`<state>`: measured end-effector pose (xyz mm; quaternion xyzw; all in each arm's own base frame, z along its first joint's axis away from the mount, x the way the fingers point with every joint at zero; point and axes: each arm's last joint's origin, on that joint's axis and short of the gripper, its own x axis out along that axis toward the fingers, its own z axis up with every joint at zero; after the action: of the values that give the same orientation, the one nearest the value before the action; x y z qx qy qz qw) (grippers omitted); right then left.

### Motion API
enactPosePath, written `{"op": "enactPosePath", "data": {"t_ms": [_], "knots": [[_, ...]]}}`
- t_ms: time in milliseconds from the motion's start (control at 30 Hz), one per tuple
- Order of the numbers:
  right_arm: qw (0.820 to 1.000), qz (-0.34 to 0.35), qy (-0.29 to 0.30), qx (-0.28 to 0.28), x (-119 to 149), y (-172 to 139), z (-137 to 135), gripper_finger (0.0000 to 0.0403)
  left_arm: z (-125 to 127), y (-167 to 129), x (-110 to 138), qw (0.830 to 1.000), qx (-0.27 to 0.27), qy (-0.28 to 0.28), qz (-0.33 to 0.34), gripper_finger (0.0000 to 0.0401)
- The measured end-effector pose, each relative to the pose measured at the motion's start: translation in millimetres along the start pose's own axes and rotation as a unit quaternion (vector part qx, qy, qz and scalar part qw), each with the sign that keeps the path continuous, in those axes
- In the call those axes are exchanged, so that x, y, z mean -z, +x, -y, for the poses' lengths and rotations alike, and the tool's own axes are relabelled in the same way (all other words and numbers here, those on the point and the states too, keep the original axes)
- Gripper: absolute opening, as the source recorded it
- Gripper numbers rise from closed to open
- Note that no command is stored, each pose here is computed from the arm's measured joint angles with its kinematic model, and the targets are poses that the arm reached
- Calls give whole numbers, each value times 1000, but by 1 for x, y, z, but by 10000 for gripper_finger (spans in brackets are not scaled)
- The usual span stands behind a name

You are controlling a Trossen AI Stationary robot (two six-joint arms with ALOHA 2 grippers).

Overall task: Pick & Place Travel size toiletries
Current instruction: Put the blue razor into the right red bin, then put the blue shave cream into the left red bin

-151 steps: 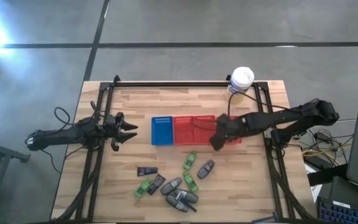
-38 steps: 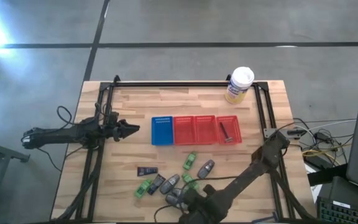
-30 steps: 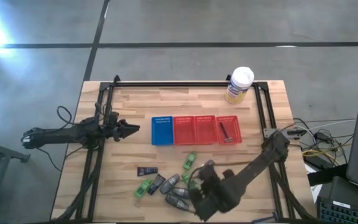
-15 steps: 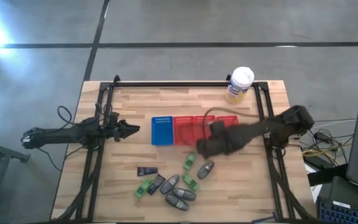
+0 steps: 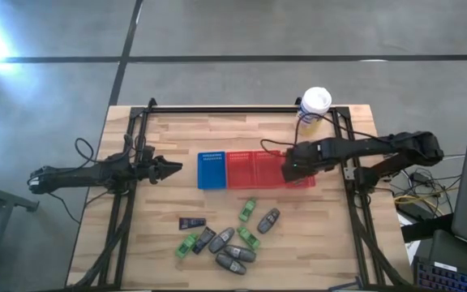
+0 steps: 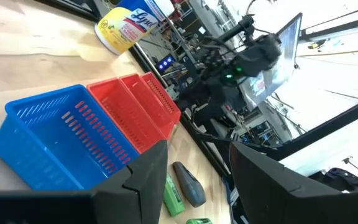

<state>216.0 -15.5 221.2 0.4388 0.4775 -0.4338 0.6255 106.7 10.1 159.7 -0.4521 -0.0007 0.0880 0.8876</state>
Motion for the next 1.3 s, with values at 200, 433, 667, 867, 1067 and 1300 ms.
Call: {"op": "enactPosePath", "data": {"t_ms": [200,433,667,867,1067,1300], "knots": [[1000,-13,-7,-16,3,25,14,51,0,0,0,1000,0,0,0,179],[1000,1,-11,26,-2,45,19,45,0,0,0,1000,0,0,1,179],[1000,11,-9,4,-5,43,11,105,0,0,0,1000,0,0,1,179],[999,18,-20,-25,-11,27,-3,191,0,0,0,1000,0,0,1,179],[995,70,-42,-63,-13,-1,-24,251,1,0,0,1000,2,-6,3,179],[989,98,-48,-95,-13,-22,-40,283,7,-1,-8,996,24,-54,64,179]]}}
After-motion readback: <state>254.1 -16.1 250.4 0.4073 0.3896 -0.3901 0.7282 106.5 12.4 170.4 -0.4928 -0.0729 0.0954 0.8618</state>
